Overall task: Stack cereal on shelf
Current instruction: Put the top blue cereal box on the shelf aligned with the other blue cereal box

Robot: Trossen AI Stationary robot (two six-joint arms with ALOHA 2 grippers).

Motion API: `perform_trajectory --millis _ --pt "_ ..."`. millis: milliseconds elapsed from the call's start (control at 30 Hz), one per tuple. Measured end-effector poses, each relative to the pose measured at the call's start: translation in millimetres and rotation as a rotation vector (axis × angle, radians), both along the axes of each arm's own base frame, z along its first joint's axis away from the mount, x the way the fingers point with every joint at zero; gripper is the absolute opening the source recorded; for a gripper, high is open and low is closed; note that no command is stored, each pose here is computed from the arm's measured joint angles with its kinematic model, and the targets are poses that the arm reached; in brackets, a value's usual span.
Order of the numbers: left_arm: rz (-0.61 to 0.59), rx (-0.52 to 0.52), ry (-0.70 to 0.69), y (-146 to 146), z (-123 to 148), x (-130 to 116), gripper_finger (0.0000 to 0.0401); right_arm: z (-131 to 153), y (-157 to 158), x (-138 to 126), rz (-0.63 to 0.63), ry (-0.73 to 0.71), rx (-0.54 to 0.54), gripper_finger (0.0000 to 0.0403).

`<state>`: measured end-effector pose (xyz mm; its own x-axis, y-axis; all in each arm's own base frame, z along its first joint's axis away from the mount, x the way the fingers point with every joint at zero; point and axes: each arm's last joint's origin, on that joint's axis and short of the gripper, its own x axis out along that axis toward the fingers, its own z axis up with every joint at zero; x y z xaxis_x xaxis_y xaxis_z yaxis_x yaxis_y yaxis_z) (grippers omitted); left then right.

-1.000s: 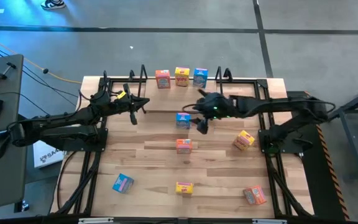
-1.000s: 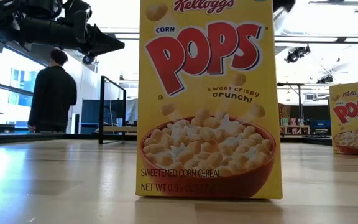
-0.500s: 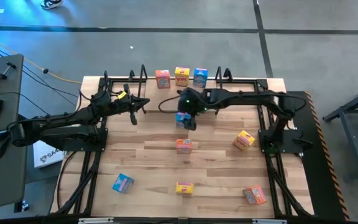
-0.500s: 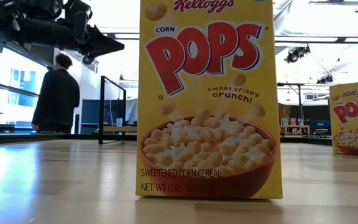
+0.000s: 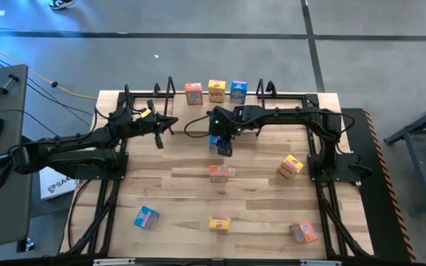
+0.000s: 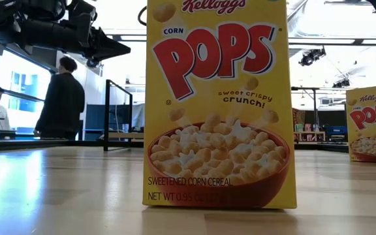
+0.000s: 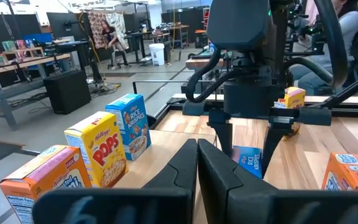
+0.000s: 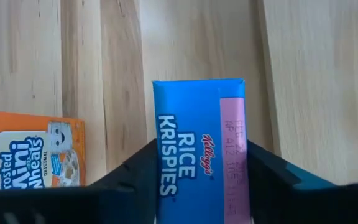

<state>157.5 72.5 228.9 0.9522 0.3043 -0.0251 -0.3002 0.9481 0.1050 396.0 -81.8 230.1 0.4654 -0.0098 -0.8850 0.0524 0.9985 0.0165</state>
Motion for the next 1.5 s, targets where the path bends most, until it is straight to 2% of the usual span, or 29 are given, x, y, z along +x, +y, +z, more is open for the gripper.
perform_trajectory --millis 100,200,300,433,567,767,900,1067,1500 --pt "0.000 0.000 0.000 0 0 0 0.0005 0 0 0 0.006 0.001 -0.002 0.0146" --pt "0.000 0.000 0.000 0 0 0 0.0005 9 1 -4 0.019 -0.013 -0.010 0.0138" --pt "0.000 0.000 0.000 0 0 0 0.0005 33 1 -10 0.027 -0.022 -0.027 0.0139" --pt "0.000 -0.001 0.000 0 0 0 0.0005 68 -5 -22 0.051 -0.006 -0.110 0.0141" --pt "0.000 -0.001 0.001 0 0 0 0.0005 88 -32 -37 0.036 0.050 -0.167 0.0142" --pt "0.000 -0.002 0.003 0 0 0 0.0005 75 -87 -61 0.010 0.080 -0.143 0.0142" --pt "0.000 0.003 0.005 0 0 0 0.0005 65 -109 -69 -0.001 0.058 -0.151 0.0142" --pt "0.000 0.004 0.005 0 0 0 0.0005 61 -122 -75 -0.030 0.034 -0.141 0.0142" --pt "0.000 0.004 0.006 0 0 0 0.0005 53 -134 -73 -0.084 0.028 -0.134 0.0142"
